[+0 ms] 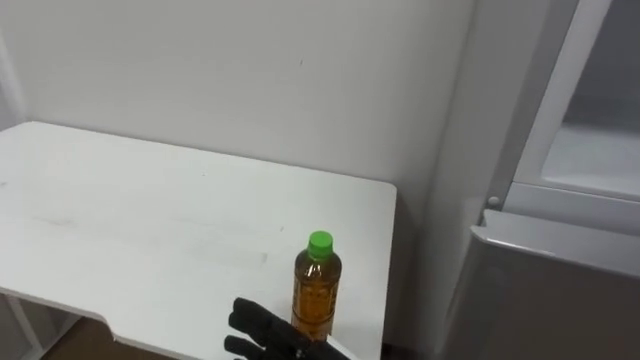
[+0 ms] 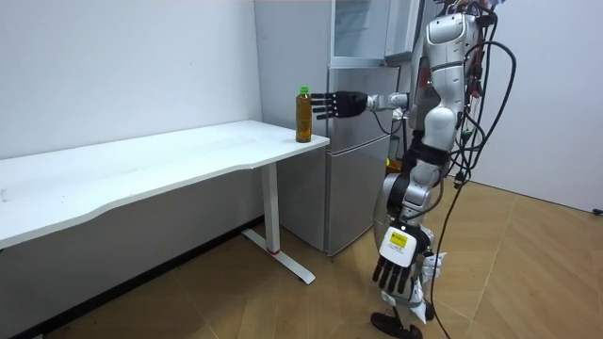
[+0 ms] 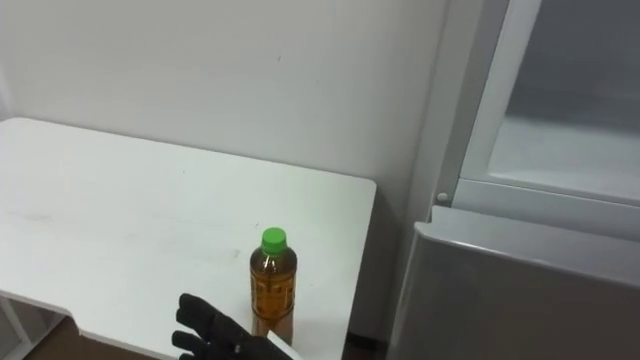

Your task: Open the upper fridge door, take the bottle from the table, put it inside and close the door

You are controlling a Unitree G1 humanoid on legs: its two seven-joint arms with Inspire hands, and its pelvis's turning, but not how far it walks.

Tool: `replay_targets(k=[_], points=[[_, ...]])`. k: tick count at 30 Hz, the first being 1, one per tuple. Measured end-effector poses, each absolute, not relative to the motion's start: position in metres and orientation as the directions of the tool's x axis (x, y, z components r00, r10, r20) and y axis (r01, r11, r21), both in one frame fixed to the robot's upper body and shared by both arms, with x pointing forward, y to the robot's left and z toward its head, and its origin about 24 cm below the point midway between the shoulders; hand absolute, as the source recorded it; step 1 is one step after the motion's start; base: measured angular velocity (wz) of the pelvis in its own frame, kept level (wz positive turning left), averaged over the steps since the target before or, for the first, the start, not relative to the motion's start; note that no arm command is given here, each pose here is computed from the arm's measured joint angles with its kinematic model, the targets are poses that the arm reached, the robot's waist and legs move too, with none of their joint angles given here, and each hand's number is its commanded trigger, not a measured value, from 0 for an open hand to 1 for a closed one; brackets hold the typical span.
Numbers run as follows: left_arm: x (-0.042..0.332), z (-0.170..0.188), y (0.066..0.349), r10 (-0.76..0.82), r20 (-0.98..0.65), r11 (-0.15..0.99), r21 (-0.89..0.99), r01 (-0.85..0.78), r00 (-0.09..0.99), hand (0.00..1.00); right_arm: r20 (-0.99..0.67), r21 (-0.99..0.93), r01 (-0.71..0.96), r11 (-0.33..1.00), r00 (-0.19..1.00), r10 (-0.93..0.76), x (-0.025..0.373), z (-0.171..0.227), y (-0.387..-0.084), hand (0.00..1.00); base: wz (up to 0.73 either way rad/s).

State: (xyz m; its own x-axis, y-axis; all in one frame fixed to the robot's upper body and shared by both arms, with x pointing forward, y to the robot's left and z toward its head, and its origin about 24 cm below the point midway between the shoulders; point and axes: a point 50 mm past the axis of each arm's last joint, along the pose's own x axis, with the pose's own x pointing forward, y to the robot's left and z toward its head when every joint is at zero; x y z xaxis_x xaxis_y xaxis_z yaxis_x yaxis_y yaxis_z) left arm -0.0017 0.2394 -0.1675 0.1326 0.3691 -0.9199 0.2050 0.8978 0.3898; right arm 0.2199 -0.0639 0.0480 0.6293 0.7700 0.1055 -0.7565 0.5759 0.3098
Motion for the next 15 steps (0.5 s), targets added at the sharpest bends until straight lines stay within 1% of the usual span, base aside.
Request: replay_targets(k=[8,15], points=[[0.006,-0.168,0.237,0.361,-0.920,0.899,0.387,0.206,0.152,0.00,0.189,0.258,-0.802,0.538,0.588,0.786,0.223,0.071,-0.058,0.00,0.00],[0.007,-0.168,0.237,0.360,-0.919,0.899,0.388,0.205,0.158,0.00,0.191,0.256,-0.806,0.534,0.583,0.789,0.223,0.071,-0.058,0.00,0.00]])
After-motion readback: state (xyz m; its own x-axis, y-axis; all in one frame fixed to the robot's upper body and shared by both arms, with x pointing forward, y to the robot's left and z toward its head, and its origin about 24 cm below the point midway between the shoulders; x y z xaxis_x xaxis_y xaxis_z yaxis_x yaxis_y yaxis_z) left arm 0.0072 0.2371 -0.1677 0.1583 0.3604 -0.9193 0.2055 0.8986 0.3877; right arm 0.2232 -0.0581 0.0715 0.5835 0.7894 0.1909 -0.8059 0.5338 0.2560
